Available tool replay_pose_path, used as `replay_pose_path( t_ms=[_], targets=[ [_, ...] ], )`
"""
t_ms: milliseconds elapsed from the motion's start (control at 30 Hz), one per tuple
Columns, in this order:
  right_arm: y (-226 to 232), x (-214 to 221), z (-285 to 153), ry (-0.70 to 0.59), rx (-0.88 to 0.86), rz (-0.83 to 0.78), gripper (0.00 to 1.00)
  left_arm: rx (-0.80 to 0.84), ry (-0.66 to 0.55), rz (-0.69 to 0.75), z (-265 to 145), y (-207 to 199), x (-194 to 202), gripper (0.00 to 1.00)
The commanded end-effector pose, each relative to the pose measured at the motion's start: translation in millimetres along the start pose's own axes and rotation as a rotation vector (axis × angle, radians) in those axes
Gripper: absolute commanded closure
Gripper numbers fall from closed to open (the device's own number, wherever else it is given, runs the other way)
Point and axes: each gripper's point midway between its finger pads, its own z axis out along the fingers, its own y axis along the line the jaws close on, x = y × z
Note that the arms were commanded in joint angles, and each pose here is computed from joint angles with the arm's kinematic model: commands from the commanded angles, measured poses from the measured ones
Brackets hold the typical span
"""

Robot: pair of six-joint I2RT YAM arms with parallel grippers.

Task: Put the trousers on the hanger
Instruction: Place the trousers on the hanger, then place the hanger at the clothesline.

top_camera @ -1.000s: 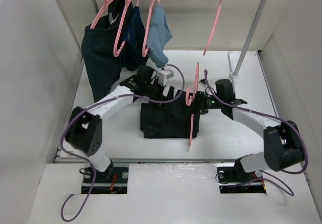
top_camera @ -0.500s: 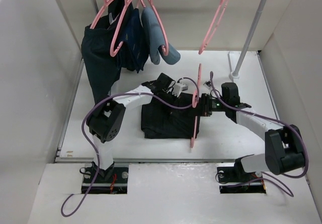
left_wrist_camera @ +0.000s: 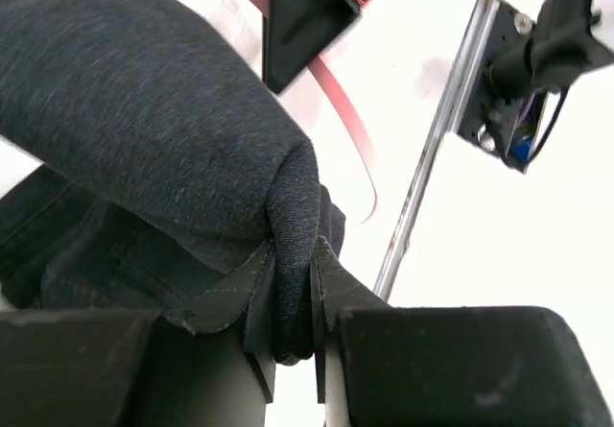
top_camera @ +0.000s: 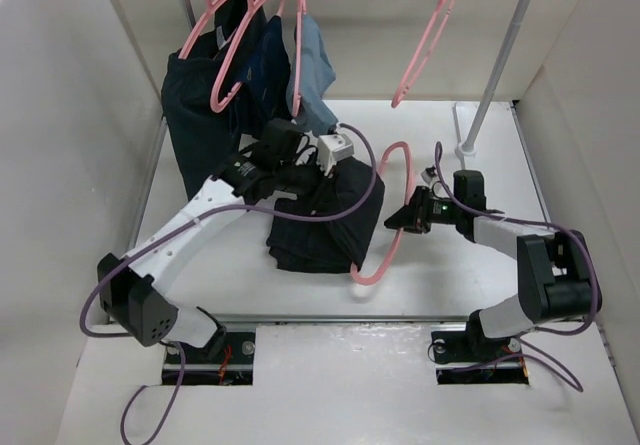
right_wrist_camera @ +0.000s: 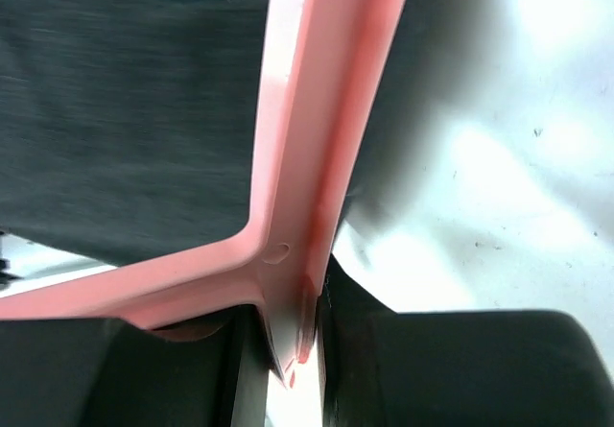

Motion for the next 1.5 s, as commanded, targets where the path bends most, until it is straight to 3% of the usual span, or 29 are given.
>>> replay_pose_path(
  t_ms=[0,200,433,567,667,733,1000,1200,1333,1367,1433,1467],
  targets=[
    [-15.3,-25.4,2.4,-0.088,0.054,-0.035,1.00,-0.012,-0.053,0.053,-40.2,-3.8,-11.4,1.00],
    [-22.0,-17.6,4.5,-0.091,0.097,-0.022,1.00,-0.161,0.086,-0.119,-48.4,56.9,68.5,1.00],
    [-22.5,-6.2,-1.6,-0.084,0.135,-0.045,1.00,-0.470,0.262,-0.281,-78.9,140.7,157.4,1.00],
    [-1.7,-12.4,-16.0,-0.130,0.138,-0.079,1.00,-0.487,0.387,-0.294,-72.2,149.0,181.3,1.00],
    [34.2,-17.0,-20.2,-0.148,0.128,-0.164,1.00,-0.506,0.558,-0.245,-58.7,149.7,211.2,1.00],
    [55.4,-19.2,-21.7,-0.166,0.123,-0.213,1.00,-0.510,0.610,-0.171,-45.9,147.7,228.9,1.00],
    [178.8,-9.7,-39.7,-0.207,0.034,-0.324,1.00,-0.503,0.612,-0.073,-20.6,142.9,238.6,1.00],
    [220.3,5.3,-52.9,-0.138,0.030,-0.284,1.00,-0.452,0.570,-0.076,-10.6,135.2,227.3,1.00],
    [229.8,15.7,-51.2,-0.062,0.025,-0.240,1.00,-0.369,0.489,-0.046,-11.2,117.6,200.7,0.38],
    [234.2,15.3,-53.9,-0.064,0.022,-0.242,1.00,-0.365,0.441,-0.014,-17.9,111.5,184.8,0.15],
    [241.2,18.6,-57.6,-0.048,0.005,-0.245,1.00,-0.338,0.374,0.047,-27.6,103.4,167.8,0.00],
    [248.1,18.9,-61.0,-0.047,-0.008,-0.252,1.00,-0.341,0.333,0.078,-34.9,101.3,157.9,0.00]
  ],
)
